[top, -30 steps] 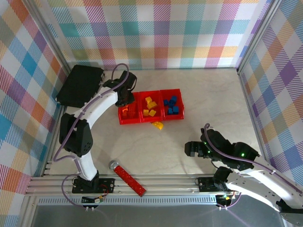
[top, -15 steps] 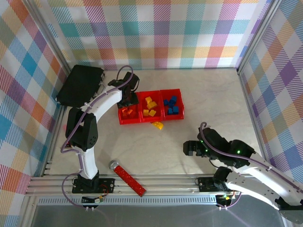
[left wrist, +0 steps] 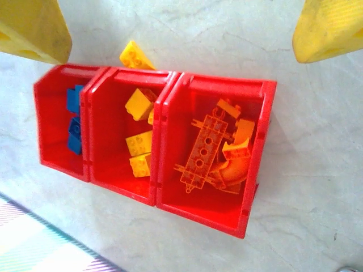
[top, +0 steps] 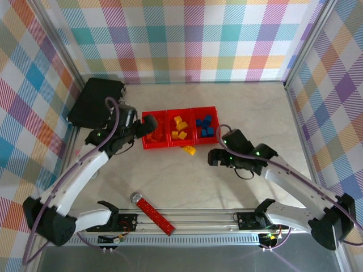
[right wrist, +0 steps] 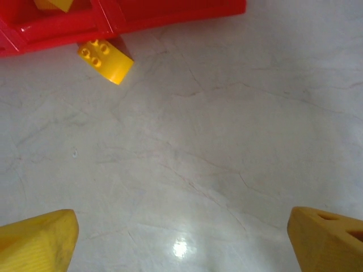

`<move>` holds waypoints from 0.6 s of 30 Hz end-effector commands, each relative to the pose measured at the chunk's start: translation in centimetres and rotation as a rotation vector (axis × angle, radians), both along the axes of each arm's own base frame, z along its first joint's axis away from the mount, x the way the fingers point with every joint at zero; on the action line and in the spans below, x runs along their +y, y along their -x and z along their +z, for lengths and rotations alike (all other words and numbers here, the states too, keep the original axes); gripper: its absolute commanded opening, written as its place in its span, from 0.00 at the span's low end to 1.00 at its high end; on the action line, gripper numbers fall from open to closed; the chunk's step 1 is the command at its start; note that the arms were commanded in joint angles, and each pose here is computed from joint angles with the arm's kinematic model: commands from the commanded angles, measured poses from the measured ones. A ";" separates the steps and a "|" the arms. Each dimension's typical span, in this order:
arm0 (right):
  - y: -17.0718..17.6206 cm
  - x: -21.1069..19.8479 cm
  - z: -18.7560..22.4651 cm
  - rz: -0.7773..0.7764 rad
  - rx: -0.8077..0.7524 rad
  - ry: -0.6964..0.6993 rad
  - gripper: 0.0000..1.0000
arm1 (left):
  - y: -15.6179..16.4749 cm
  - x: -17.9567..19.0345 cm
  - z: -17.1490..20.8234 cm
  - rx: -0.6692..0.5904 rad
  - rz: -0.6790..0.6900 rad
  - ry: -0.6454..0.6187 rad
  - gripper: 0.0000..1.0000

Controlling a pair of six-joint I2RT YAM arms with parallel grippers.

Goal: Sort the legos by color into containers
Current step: Place the lego in the container, then rotate the container at the top-center of the table.

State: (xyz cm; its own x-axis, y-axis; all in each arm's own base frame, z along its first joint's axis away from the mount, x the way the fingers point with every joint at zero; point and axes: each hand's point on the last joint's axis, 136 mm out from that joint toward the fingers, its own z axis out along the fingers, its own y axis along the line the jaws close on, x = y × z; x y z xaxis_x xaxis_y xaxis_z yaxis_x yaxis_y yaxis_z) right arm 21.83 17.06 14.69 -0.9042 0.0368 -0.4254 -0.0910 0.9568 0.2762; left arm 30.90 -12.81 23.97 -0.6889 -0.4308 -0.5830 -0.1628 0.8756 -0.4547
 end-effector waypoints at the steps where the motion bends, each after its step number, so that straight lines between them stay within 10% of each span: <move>1: -2.1 2.8 0.8 0.076 -0.008 -0.046 0.93 | 2.9 0.1 -2.0 0.054 0.001 0.040 1.00; 18: -6.6 6.4 -5.6 0.181 0.133 0.116 0.41 | 10.6 2.3 -4.7 0.108 0.037 0.179 1.00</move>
